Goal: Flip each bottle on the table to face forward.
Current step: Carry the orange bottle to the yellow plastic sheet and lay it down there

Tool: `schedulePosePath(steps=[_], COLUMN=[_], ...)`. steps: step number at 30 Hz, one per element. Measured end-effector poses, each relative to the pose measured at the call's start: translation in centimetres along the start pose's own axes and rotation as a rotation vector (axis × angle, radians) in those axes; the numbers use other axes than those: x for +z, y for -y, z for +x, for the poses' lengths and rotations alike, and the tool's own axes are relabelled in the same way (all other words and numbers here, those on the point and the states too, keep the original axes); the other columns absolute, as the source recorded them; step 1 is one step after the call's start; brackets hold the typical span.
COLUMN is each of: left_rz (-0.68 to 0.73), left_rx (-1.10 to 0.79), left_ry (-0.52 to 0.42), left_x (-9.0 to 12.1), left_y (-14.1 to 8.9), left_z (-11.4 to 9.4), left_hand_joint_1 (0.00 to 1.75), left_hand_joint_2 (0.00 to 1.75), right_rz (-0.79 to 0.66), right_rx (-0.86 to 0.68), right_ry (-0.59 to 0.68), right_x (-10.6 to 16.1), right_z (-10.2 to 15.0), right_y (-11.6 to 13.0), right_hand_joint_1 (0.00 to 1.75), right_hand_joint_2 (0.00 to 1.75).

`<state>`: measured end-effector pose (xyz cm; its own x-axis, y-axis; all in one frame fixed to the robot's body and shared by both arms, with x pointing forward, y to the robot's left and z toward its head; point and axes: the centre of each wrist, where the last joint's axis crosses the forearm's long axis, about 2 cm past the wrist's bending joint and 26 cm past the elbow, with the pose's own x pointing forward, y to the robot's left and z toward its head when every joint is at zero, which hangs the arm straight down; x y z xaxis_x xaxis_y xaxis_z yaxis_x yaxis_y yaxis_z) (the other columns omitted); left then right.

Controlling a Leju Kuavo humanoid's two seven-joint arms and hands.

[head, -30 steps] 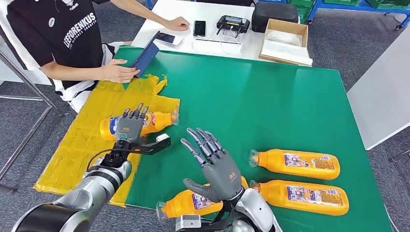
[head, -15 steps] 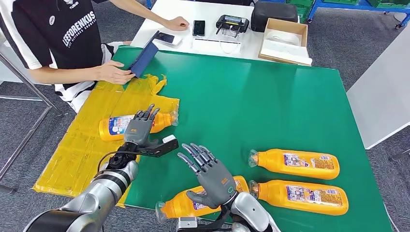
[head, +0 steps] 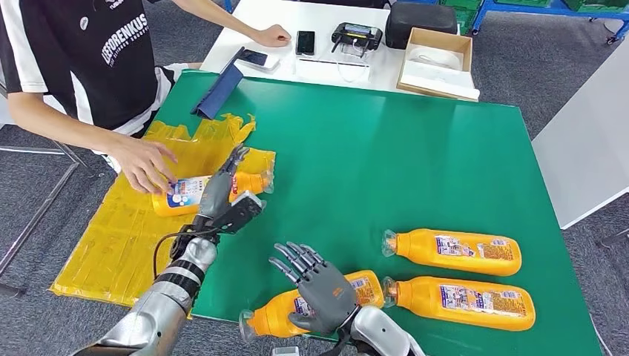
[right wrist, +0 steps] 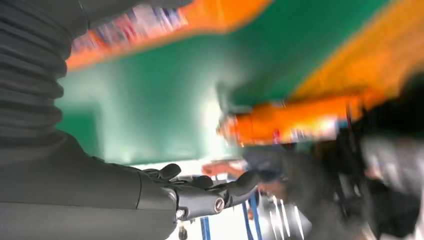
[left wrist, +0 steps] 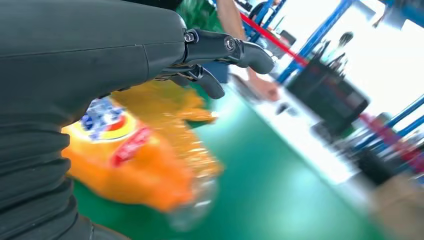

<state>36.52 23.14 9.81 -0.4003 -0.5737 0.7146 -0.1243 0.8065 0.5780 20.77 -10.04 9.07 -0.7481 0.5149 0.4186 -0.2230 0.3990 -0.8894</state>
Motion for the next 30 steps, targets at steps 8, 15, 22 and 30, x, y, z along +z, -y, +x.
schedulePosePath(steps=[8,15,22,30], left_rz=[0.148,0.173,0.173,0.176], left_rx=[0.155,0.187,0.205,0.213], left_ry=[0.101,0.132,0.132,0.119], left_x=[-0.8,-0.8,-0.6,0.6], left_y=[-1.3,-1.0,-0.6,-0.2], left_z=[3.3,4.0,4.3,4.4], left_hand_joint_1=[0.0,0.0,0.0,0.0], left_hand_joint_2=[1.75,1.75,1.75,1.75], right_rz=[0.099,0.135,0.149,0.118], right_rx=[-0.004,-0.133,-0.072,0.208], right_ry=[-0.011,0.076,0.056,-0.104], right_x=[0.9,1.7,2.7,2.3], right_z=[0.1,0.8,0.9,0.3], right_y=[-2.1,-2.5,-2.8,-2.7], right_hand_joint_1=[0.0,0.0,0.0,0.0], right_hand_joint_2=[1.75,1.75,1.75,1.75])
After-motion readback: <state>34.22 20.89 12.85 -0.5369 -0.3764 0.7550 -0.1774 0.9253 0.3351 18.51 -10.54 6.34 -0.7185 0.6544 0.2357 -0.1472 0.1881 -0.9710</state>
